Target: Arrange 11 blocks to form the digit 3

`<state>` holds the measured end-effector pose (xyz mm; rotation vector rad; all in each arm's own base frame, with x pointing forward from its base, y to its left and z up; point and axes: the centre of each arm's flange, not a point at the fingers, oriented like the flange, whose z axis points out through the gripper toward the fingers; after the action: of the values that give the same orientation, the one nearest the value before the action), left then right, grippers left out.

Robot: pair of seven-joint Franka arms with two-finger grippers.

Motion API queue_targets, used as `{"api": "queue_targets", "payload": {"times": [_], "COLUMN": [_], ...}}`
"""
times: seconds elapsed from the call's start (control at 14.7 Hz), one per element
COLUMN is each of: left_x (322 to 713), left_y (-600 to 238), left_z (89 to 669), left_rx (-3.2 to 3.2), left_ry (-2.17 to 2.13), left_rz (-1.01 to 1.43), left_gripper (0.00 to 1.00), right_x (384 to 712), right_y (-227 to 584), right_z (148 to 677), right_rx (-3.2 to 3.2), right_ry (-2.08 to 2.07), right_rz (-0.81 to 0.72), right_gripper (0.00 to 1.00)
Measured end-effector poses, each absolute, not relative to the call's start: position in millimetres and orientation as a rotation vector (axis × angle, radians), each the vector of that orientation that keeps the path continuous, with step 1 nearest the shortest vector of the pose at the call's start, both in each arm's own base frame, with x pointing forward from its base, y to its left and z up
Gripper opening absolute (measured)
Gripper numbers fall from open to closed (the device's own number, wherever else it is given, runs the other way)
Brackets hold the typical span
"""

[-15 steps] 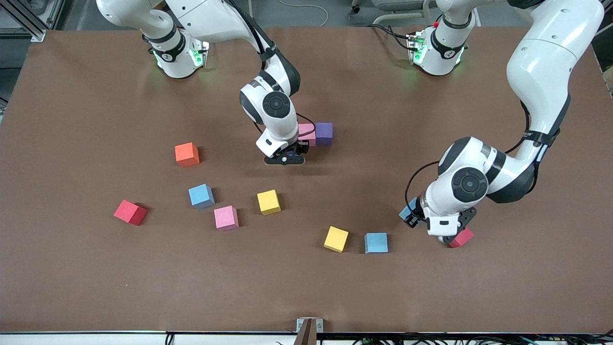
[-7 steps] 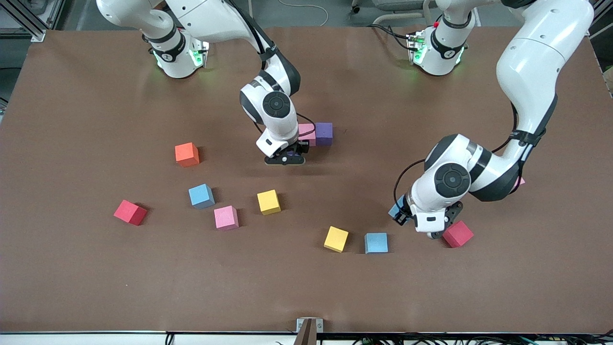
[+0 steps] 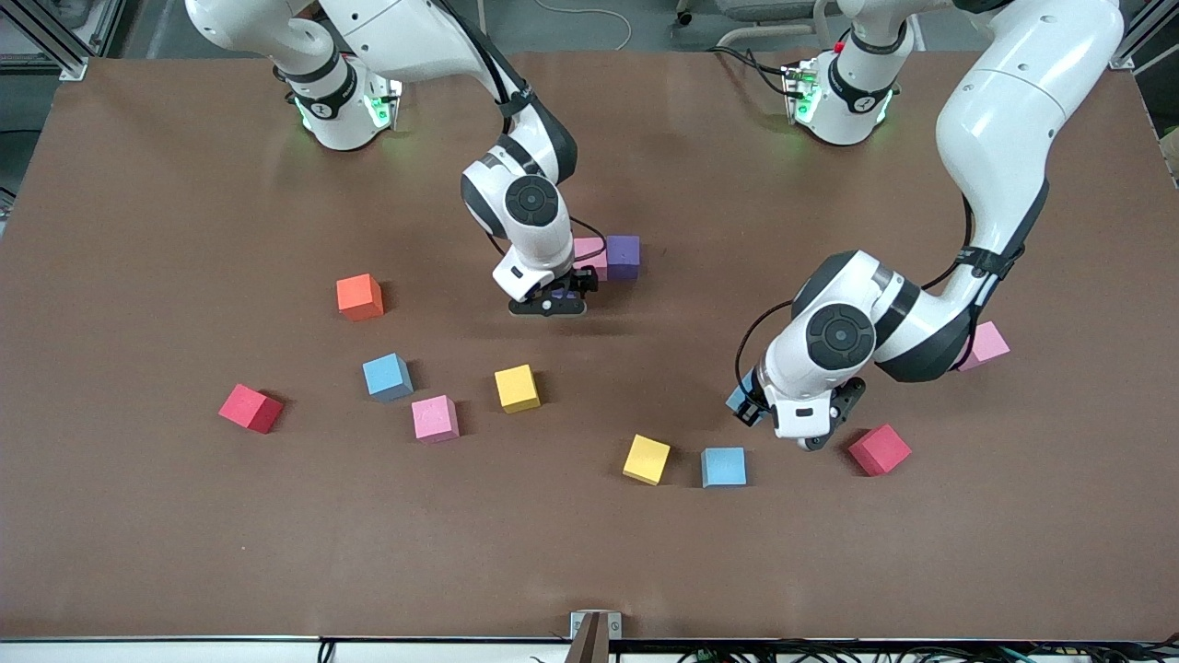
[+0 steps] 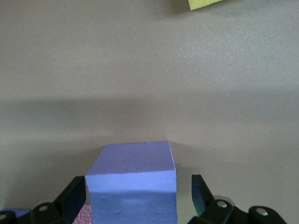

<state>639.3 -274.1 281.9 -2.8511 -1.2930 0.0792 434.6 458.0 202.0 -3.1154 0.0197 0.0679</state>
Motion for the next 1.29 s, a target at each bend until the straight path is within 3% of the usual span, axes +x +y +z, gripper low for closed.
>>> {"api": "queue_targets", "payload": {"times": [0.55, 0.89, 1.29], "left_x": [632.8, 622.4, 618.4], "left_y": [-291.9, -324.2, -369.9], "left_z": [284.1, 289.0, 283.9], "left_rx": [-2.831, -2.832, -2.789], "left_ry": [-1.356, -1.379, -1.525], "left_rz": [0.098, 0.092, 0.117], "left_gripper": [0.60, 0.60, 0.60], "right_x": [452.3, 489.8, 529.8], "right_y": [454.0, 416.2, 344.3], "right_z": [252.0, 308.5, 325.2], "right_rx": [-3.095, -3.075, -3.095], "right_ry": [0.029, 0.132, 0.321], "right_rz": [0.041, 0.034, 0.116], "right_gripper": [1.00, 1.00, 1.00]}}
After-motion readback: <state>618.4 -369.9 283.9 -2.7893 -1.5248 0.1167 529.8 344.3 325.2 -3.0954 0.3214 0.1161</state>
